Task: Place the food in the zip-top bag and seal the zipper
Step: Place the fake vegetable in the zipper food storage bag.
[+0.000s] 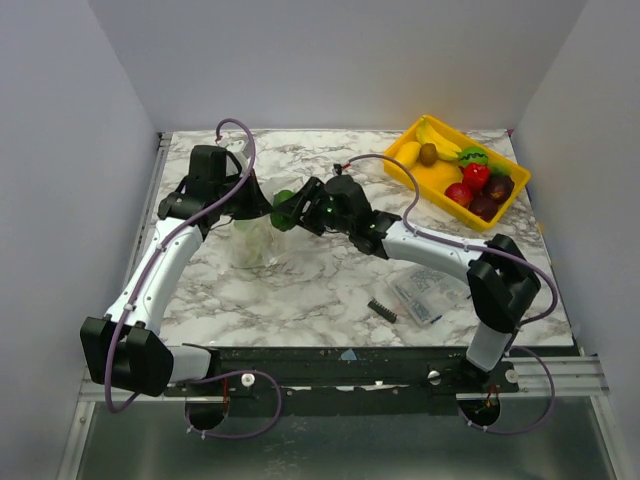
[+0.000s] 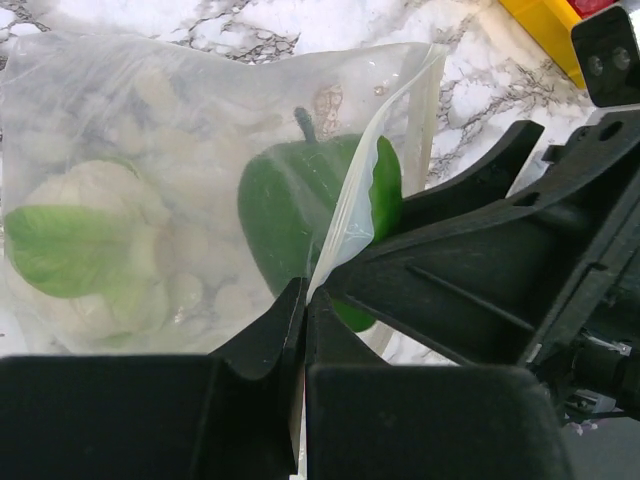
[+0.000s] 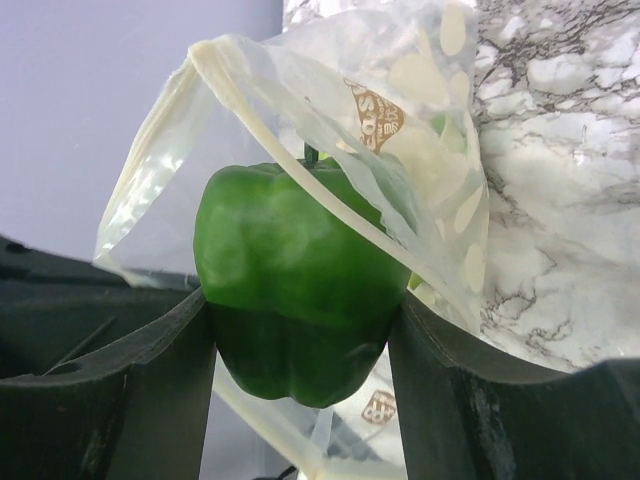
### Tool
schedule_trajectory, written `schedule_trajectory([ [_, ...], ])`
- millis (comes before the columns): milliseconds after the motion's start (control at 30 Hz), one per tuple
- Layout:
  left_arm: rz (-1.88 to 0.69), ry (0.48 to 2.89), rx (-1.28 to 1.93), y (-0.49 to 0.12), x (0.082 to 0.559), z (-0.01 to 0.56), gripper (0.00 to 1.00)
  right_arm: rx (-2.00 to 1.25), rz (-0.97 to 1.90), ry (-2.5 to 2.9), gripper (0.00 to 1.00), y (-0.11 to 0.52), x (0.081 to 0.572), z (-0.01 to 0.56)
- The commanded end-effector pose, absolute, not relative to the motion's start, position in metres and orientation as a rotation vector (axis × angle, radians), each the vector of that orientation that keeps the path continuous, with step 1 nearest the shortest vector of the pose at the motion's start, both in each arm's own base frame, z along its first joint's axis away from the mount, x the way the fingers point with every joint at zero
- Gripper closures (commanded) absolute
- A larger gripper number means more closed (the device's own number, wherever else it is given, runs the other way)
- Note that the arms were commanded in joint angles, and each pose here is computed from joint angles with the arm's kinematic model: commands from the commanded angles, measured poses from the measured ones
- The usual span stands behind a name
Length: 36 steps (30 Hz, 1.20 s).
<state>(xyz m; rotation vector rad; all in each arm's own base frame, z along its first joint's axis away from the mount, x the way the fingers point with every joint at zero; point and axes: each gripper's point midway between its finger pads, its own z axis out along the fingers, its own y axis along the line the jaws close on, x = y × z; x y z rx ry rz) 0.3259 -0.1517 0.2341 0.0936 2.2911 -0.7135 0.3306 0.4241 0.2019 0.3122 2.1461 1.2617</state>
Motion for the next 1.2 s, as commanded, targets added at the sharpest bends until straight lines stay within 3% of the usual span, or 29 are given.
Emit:
schedule_trajectory([
  [0,-0.764,2.245,0.126,-0.158,0.321,0.246,1.00,0.325,1.108,2.166,0.93,0.429,0.344,0.183],
  [233,-0.761,2.246,0.124,-0.158,0.321,0.245,1.00,0.224,1.137,2.102,0.72,0.449,0.359,0.172],
  [500,-0.749,2.255,0.120,-0.157,0.323,0.242,1.00,0.150,1.190,2.074,0.60,0.473,0.368,0.166],
  [933,-0.705,2.266,0.070,-0.148,0.327,0.239,1.00,0.051,1.074,2.112,0.11,0.474,0.377,0.154],
  [1167,-0.703,2.254,0.015,-0.138,0.331,0.241,1.00,-0.063,0.900,2.210,0.07,0.445,0.361,0.162],
])
